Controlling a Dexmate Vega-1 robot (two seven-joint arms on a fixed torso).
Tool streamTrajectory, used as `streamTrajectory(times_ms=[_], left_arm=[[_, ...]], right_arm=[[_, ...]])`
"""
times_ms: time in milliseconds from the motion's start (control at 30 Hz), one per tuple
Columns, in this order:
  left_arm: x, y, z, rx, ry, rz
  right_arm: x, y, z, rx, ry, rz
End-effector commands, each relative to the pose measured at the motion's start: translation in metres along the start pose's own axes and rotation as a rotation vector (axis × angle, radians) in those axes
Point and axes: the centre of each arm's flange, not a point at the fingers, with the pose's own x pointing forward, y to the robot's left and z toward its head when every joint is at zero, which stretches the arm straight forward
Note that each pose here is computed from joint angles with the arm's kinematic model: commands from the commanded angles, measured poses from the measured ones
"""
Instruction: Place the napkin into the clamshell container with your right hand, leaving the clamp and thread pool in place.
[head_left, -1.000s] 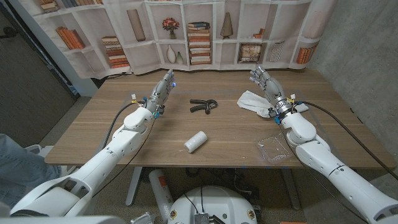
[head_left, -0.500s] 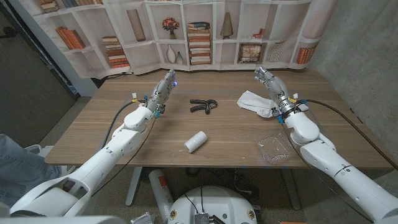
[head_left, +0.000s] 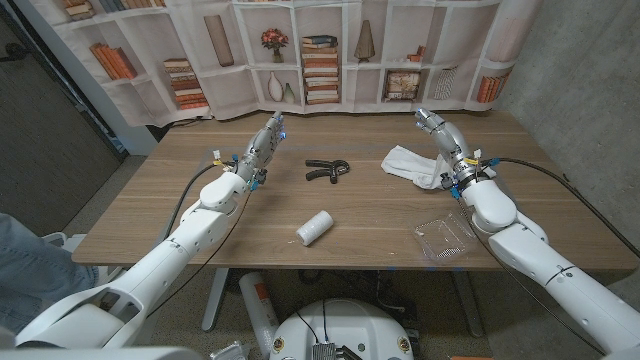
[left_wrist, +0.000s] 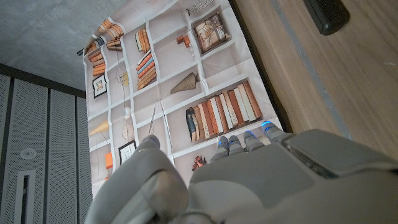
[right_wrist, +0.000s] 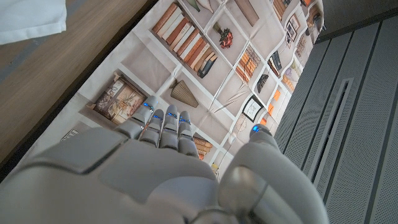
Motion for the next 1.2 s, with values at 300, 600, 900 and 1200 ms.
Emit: streamTrajectory(times_ms=[300, 600, 900, 1200], left_arm=[[-0.0045, 0.0046, 0.0100, 0.018, -0.026, 0.009], [-0.0050, 0.0058, 0.0093, 0.023, -0.022, 0.004], [-0.0056, 0.0064, 0.0065, 0.026, -0.016, -0.004], [-0.0101, 0.0077, 0.0056, 0.029, -0.011, -0.005]], right_arm=[[-0.0024, -0.0059, 0.0080, -0.147, 0.023, -0.031], [-0.0058, -0.0066, 0.0075, -0.162, 0.032, -0.044], [-0.0053, -0.0046, 0.0109, -0.203, 0.034, -0.048], [-0.0041, -0.0042, 0.0128, -0.245, 0.044, -0.049]])
